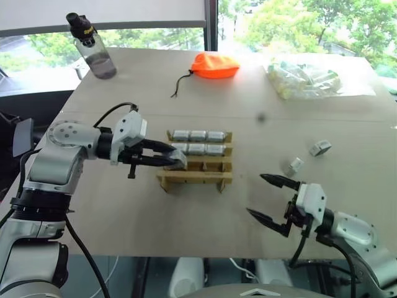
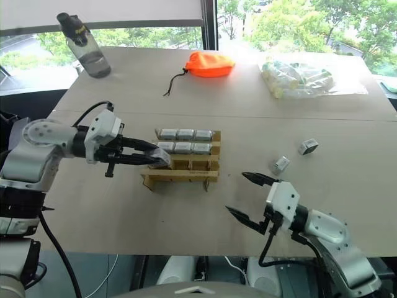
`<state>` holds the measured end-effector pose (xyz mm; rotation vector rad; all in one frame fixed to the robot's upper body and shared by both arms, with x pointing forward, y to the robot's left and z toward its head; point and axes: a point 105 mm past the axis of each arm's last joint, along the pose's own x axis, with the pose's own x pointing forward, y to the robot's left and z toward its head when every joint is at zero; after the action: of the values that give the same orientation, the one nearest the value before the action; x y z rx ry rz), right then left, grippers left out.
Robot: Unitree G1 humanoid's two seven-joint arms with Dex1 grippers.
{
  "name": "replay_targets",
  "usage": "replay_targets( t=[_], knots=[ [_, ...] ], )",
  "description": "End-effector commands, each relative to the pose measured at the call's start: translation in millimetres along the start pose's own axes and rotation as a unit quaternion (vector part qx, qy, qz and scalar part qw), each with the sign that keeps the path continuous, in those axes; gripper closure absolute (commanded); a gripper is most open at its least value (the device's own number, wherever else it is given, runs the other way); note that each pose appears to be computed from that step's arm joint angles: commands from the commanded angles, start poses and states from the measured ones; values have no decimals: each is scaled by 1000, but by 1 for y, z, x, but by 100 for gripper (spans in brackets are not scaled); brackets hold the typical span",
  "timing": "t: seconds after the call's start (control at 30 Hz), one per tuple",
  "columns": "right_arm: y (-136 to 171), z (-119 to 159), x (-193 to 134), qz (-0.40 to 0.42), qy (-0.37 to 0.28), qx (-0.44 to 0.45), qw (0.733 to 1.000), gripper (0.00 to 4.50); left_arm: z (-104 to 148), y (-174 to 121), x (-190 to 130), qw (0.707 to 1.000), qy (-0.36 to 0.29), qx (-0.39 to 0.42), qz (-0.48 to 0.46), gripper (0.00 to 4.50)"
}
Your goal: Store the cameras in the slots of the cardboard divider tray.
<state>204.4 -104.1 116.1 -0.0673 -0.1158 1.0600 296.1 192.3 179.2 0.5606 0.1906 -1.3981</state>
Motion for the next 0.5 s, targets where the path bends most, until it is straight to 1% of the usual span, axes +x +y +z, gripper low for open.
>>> replay_targets(
  t=[0.03, 0.1, 0.23, 0.4, 0.5],
  knots=[
    [4, 3, -11, 2, -16, 24, 1000, 2, 3, 6, -5, 999, -3, 33, 0, 373],
    [6, -1, -16, 3, -13, 33, 999, 2, 1, 7, -5, 999, -7, 36, -3, 373],
    [10, -5, -21, 4, -18, 47, 999, 2, -7, 8, -3, 998, 16, 51, -15, 373],
    [9, -6, -22, 6, -28, 31, 999, 2, -10, 8, -1, 998, 17, 50, -23, 373],
    [11, -6, -23, 15, -33, 24, 999, 2, -17, 5, 0, 997, 44, 61, -31, 373]
  ],
)
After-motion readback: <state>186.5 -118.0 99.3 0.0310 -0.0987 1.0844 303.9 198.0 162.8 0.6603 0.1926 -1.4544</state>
